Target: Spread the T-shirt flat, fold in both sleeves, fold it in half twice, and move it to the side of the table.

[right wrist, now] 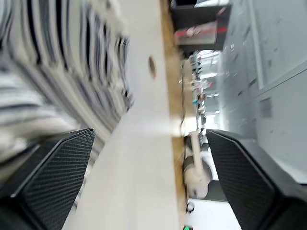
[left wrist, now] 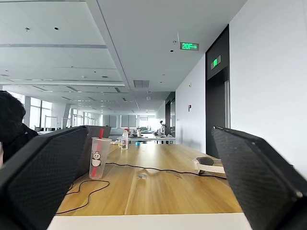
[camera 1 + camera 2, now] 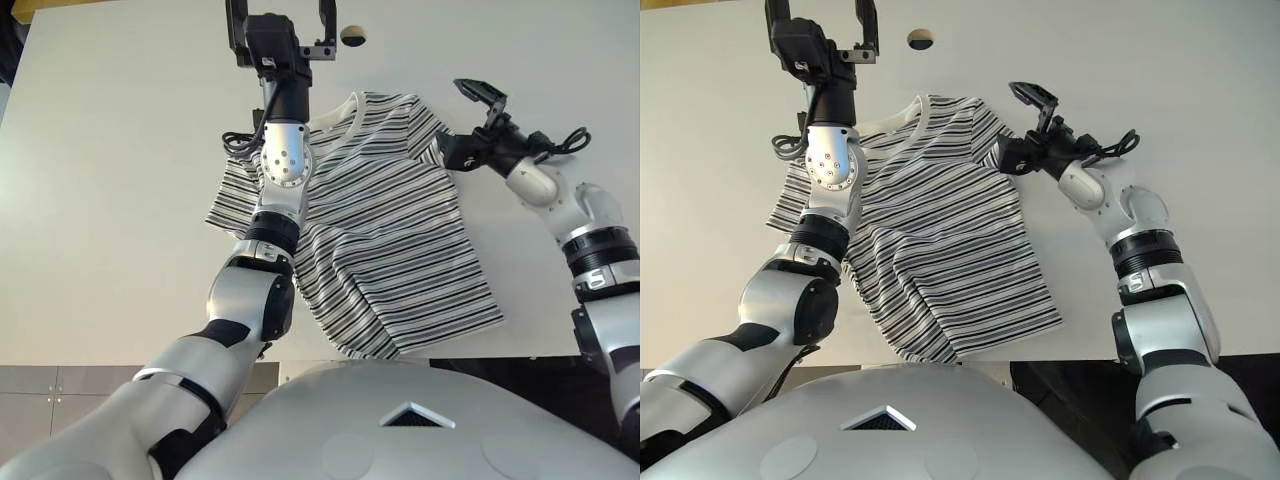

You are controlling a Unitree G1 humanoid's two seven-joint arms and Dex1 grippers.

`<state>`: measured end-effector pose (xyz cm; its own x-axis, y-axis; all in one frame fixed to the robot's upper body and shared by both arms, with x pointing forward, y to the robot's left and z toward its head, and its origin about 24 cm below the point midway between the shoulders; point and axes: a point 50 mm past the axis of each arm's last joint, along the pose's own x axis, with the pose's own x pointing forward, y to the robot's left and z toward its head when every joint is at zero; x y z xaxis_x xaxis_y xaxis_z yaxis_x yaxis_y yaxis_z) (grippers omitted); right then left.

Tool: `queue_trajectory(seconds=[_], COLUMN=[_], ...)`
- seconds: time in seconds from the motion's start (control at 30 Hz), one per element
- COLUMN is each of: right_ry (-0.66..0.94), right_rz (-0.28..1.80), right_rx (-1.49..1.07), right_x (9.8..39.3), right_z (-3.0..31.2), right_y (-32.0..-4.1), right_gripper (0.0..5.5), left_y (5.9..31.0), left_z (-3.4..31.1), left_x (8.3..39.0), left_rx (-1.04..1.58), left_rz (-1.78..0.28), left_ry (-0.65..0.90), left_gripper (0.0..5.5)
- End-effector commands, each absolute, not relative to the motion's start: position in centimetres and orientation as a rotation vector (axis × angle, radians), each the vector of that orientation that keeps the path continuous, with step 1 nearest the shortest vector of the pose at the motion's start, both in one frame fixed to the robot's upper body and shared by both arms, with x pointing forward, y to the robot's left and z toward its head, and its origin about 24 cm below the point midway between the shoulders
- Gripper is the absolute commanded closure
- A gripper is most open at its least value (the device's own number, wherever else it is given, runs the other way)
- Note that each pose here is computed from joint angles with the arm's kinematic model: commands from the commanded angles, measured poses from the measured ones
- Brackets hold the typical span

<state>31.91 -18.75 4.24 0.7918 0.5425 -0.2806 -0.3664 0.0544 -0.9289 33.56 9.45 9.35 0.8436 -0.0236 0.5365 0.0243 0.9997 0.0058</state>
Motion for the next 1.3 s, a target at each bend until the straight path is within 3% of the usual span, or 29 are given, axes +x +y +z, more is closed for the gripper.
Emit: queue_trajectory(seconds=[0.03,0.23,0.4,0.7,0.8,0.93,1.03,1.17,1.3], right_ry=[-0.121,-0.060,0.099,0.364,0.260,-0.159,-0.396,-0.513,-0.544], right_rz=[0.729,0.868,0.777,0.576,0.540,0.345,0.200,0.125,0.142], right_rx=[-1.445,-1.593,-1.657,-1.707,-1.655,-1.522,-1.390,-1.353,-1.332], right_x=[32.6,32.4,32.3,30.0,30.6,32.5,31.5,29.1,27.0], right_z=[4.2,3.9,3.6,2.9,3.5,8.7,12.1,14.2,15.0], right_y=[-19.4,-20.0,-24.1,-31.7,-30.4,-26.4,-24.8,-23.3,-22.0], right_gripper=[1.24,1.24,1.24,1.24,1.24,1.24,1.24,1.24,1.24], left_y=[8.8,8.8,9.4,15.4,16.6,15.4,15.0,14.4,16.7], left_z=[10.0,10.6,11.6,10.5,8.9,6.0,5.0,3.8,2.4], left_x=[33.8,33.7,33.4,31.7,31.4,31.3,31.2,31.5,31.5], left_rx=[0.008,0.017,0.060,0.365,0.577,0.974,1.133,1.311,1.539], left_rz=[-0.063,-0.085,-0.108,-0.060,-0.135,-0.430,-0.586,-0.767,-0.866], left_ry=[-0.590,-0.626,-0.692,-0.654,-0.559,-0.444,-0.409,-0.360,-0.243], left_gripper=[0.70,0.70,0.70,0.70,0.70,0.70,0.70,0.70,0.70])
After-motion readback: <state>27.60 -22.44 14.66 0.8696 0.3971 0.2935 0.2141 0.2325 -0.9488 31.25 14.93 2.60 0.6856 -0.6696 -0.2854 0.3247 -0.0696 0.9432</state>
